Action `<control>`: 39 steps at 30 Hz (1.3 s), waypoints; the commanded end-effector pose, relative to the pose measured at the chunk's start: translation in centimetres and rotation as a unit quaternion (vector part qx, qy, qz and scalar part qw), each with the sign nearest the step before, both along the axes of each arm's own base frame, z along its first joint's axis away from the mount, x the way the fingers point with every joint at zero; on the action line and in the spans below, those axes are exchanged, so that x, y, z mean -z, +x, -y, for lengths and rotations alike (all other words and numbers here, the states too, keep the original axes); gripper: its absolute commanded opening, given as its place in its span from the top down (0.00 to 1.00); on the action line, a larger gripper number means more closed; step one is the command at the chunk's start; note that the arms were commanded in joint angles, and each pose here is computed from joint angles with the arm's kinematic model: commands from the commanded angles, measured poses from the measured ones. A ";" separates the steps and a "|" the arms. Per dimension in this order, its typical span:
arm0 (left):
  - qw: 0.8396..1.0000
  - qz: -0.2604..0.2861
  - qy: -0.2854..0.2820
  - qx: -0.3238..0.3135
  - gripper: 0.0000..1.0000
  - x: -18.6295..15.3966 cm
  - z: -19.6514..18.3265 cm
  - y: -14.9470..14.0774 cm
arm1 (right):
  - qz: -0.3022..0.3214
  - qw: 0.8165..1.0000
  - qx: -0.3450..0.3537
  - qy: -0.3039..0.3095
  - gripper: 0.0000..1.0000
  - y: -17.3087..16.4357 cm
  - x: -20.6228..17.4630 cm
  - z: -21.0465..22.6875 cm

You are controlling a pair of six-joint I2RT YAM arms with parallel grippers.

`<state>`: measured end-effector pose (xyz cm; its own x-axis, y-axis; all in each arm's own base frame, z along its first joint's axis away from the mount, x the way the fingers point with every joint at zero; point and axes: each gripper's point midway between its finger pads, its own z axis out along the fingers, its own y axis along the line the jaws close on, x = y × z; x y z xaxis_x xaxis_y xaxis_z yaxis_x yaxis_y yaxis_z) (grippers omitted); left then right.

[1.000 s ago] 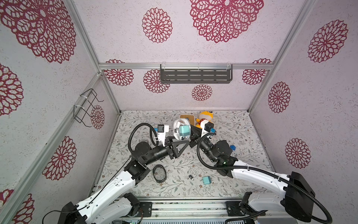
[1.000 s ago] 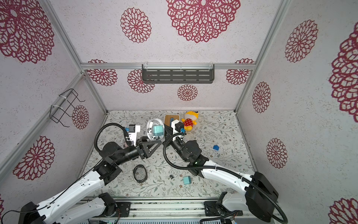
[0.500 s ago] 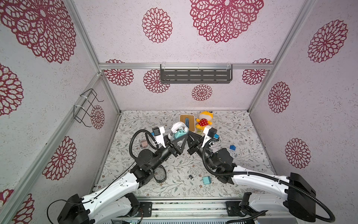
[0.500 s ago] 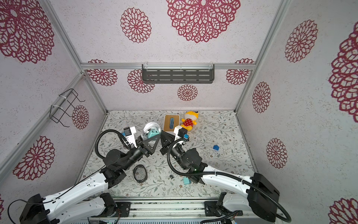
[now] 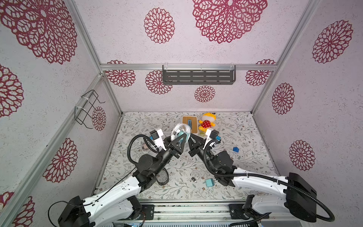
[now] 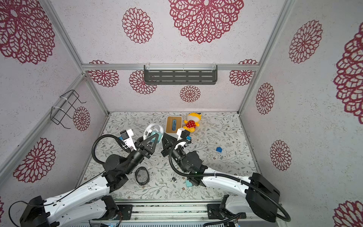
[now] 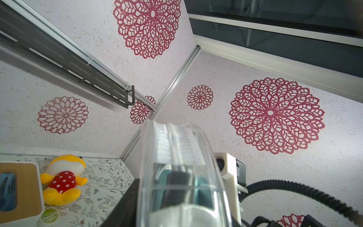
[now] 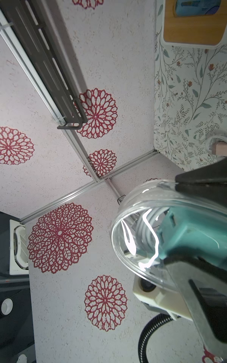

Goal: Pack away charging kits
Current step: Zip the zipper on the storage bag.

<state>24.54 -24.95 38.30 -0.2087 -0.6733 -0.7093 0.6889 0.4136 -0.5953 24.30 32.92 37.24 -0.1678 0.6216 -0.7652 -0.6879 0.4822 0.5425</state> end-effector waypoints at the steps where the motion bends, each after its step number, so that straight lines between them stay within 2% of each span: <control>1: 1.000 0.006 -0.009 -0.003 0.55 -1.1 -0.4 -0.5 | -0.002 0.999 -0.003 0.043 1.00 -0.4 -1.2 0.5; 4: 1.000 -0.006 -0.002 -0.001 0.56 -1.3 -0.3 -0.4 | -0.004 0.999 -0.011 0.039 1.00 -0.7 -1.0 0.1; 5: 1.000 -0.011 0.002 -0.001 0.60 -1.3 -0.1 -0.3 | -0.002 0.999 -0.010 0.034 1.00 -0.7 -1.0 0.1; 9: 0.998 -0.043 0.035 0.001 0.88 -0.7 0.3 0.1 | 0.002 1.000 0.024 0.002 1.00 -0.2 -0.8 0.8; 11: 0.997 -0.058 0.047 0.004 0.99 -0.4 0.3 0.0 | 0.008 0.999 0.041 -0.019 1.00 -0.1 -0.9 1.4; 19: 0.988 -0.131 0.073 0.043 1.00 -0.4 -0.6 -2.2 | 0.042 0.988 0.105 -0.102 1.00 0.8 -1.6 3.3; 26: 0.973 -0.184 0.103 0.094 1.00 -0.3 -1.1 -4.8 | 0.052 0.980 0.130 -0.142 1.00 1.9 -1.8 3.9; 31: 0.965 -0.191 0.114 0.137 1.00 -0.5 -0.5 -6.3 | 0.056 0.974 0.141 -0.166 1.00 2.7 -1.6 4.1; 39: 0.955 -0.214 0.162 0.125 1.00 0.5 -1.4 -6.8 | 0.082 0.965 0.147 -0.202 1.00 3.5 -2.1 4.4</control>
<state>20.51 -23.51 37.55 -0.5982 -0.4145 -0.6859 0.4683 0.5138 -0.7189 23.41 33.80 36.27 0.0145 0.2332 -0.9723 -0.7396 0.6570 0.1465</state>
